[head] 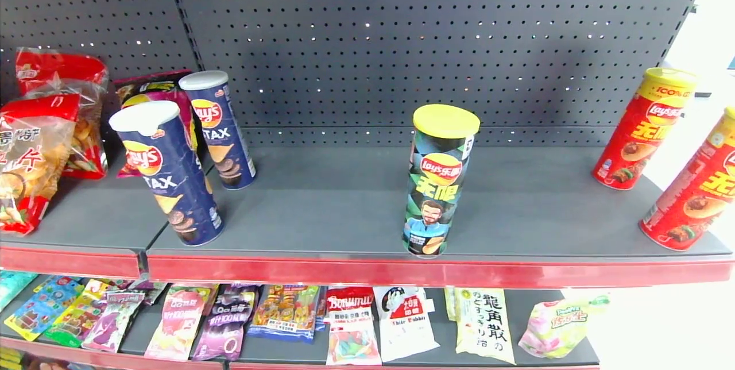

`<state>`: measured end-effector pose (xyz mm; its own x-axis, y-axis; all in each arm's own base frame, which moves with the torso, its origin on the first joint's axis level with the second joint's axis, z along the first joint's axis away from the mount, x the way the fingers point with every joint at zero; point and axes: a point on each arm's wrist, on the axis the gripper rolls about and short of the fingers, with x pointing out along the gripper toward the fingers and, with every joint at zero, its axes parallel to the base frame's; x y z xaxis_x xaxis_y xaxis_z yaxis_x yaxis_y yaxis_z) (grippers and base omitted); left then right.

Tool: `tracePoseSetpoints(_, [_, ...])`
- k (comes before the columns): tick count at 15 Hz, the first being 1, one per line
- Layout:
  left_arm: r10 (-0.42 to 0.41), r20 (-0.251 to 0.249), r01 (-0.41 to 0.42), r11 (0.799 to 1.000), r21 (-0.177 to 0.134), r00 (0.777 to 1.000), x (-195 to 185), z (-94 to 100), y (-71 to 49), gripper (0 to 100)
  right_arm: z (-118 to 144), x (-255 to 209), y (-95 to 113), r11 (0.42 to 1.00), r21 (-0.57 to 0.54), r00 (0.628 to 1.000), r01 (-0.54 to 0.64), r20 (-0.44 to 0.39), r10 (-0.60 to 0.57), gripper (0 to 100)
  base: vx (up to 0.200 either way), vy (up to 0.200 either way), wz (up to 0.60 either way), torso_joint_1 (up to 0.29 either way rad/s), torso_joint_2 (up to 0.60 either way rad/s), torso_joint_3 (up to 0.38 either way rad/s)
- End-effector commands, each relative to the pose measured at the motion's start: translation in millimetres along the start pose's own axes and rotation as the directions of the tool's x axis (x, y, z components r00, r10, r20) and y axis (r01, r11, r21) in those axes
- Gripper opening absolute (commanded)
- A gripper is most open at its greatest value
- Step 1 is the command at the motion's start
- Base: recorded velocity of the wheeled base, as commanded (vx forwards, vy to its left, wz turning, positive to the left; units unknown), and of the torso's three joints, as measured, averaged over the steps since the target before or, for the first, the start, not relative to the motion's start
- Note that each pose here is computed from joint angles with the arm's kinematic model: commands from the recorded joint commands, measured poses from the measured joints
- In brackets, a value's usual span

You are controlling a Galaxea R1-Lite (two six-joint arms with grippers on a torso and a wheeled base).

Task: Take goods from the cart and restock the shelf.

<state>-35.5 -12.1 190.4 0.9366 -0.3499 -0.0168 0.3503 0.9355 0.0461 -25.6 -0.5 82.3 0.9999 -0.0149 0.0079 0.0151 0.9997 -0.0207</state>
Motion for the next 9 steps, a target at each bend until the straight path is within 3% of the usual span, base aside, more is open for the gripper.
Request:
tracePoseSetpoints(1, [0.0,-0.005,0.0,1.0,-0.003,1.0,0.8,0.0,0.3,0,0.4,-0.1,0.0,1.0,-0.001,1.0,0.0,0.0,0.0,100,0.0,0.0,-0.6,0.002,0.0,0.002])
tracePoseSetpoints(3, [0.0,-0.007,0.0,1.0,-0.003,1.0,1.0,0.1,0.5,0,0.4,-0.1,0.0,1.0,-0.002,1.0,0.0,0.0,0.0,100,0.0,0.0,-0.6,0.019,0.01,0.002])
tracePoseSetpoints(9, [-0.007,-0.008,0.007,1.0,-0.002,1.0,2.3,3.4,1.1,0,0.0,0.1,0.1,1.0,0.007,1.0,-0.006,-0.002,0.006,100,0.0,0.0,0.0,0.0,0.0,0.0])
